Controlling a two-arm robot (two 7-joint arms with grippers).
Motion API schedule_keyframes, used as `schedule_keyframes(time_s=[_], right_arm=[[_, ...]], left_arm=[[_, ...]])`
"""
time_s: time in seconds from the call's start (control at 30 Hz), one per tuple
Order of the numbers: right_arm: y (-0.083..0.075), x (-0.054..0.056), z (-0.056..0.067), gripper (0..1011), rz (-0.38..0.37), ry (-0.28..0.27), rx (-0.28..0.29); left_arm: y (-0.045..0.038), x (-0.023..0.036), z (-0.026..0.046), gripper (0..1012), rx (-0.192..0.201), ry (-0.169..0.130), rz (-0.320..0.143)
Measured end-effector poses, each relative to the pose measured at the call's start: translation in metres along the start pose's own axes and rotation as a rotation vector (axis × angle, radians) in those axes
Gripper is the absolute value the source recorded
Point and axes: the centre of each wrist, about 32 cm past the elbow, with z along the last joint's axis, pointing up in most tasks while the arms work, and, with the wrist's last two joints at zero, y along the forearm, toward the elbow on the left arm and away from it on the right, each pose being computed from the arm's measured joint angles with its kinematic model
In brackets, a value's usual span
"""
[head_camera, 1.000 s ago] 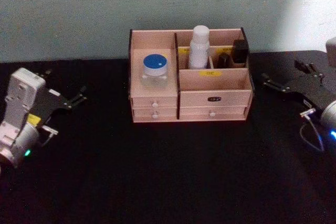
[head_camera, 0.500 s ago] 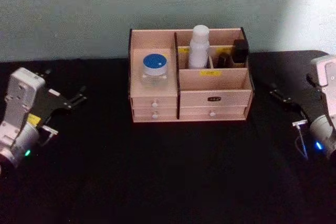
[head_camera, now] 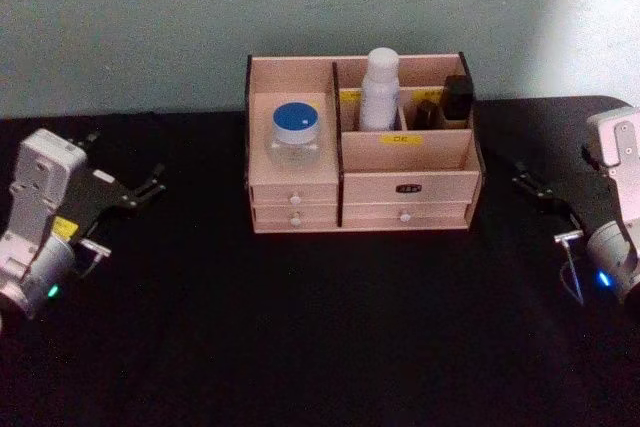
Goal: Pick up the facial cleanser and watermelon frost from the table and place them into the tiered storage box.
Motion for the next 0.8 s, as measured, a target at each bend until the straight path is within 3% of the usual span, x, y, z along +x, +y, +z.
schedule_keyframes(time_s=[0.8], right_arm=[[-0.0004,-0.0008,0.0001,1000,-0.003,-0.001,0.003]], left_arm=[[0.0000,0.0000,0.0000,1001,0.000,0.000,0.000]])
